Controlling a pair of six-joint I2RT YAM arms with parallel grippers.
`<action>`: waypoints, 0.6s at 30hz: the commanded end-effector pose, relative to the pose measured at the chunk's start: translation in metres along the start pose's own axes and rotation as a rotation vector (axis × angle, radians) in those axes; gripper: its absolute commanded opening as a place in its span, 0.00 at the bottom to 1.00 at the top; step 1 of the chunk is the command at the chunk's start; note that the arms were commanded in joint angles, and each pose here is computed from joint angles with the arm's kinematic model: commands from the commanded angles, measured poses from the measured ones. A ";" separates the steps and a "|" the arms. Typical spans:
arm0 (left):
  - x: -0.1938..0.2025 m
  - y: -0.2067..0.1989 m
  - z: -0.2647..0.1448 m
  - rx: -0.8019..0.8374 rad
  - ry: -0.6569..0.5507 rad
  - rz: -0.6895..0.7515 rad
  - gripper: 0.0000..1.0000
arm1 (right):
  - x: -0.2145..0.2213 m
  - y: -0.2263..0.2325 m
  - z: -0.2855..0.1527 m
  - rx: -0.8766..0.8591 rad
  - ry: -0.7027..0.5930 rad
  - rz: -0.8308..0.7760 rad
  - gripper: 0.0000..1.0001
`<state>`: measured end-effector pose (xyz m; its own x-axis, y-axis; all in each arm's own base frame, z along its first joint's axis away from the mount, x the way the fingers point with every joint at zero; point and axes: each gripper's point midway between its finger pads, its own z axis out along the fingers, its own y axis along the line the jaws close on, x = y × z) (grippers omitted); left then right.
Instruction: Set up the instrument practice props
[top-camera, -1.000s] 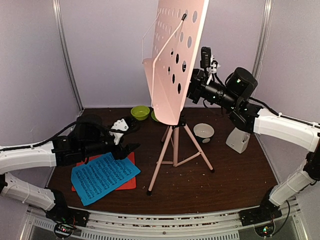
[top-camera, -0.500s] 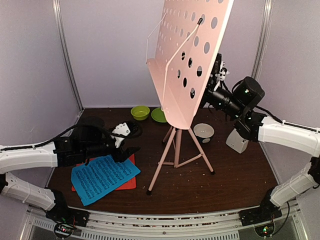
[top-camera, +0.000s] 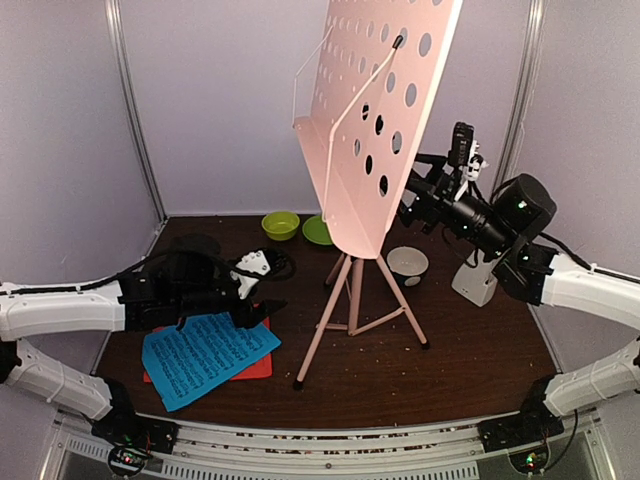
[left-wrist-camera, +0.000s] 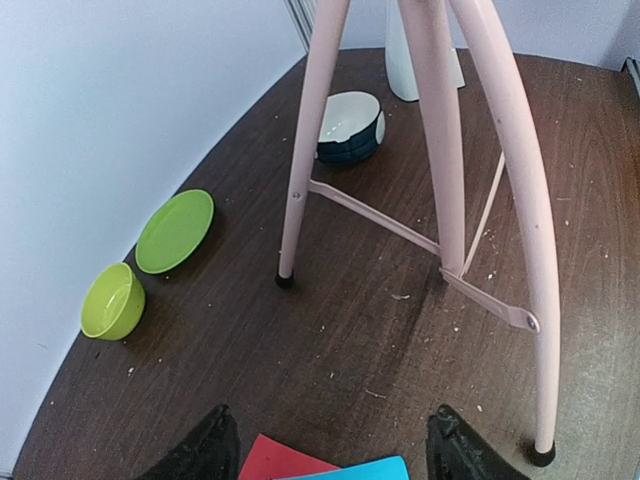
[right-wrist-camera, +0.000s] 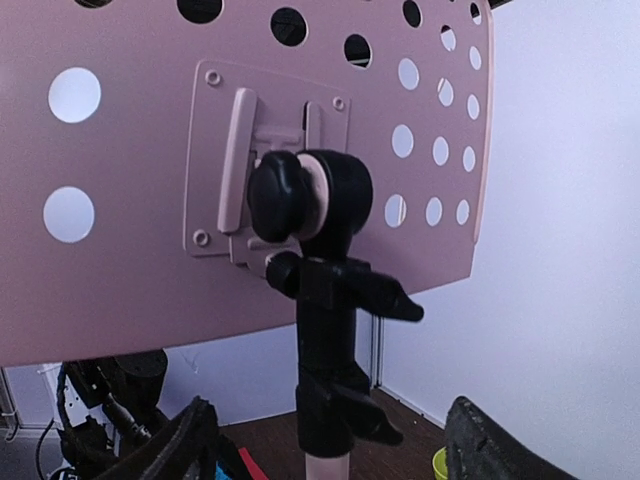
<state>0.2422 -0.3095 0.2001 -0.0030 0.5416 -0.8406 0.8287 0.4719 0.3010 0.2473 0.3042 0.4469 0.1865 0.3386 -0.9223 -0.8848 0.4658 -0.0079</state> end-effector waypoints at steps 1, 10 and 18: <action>-0.022 0.004 0.007 0.016 -0.037 -0.051 0.67 | 0.006 -0.006 -0.021 0.072 0.045 0.002 0.85; -0.015 -0.014 0.005 0.111 -0.049 -0.106 0.66 | 0.028 -0.009 -0.079 0.194 0.190 0.025 0.93; 0.015 -0.033 0.003 0.168 -0.009 -0.187 0.66 | 0.091 -0.015 -0.138 0.327 0.414 0.141 0.96</action>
<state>0.2230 -0.3197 0.1778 -0.1206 0.4953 -0.8603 0.8886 0.4401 0.1289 0.2136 0.2269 0.3704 0.0080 0.1899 -0.9818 -0.7696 0.6280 0.1152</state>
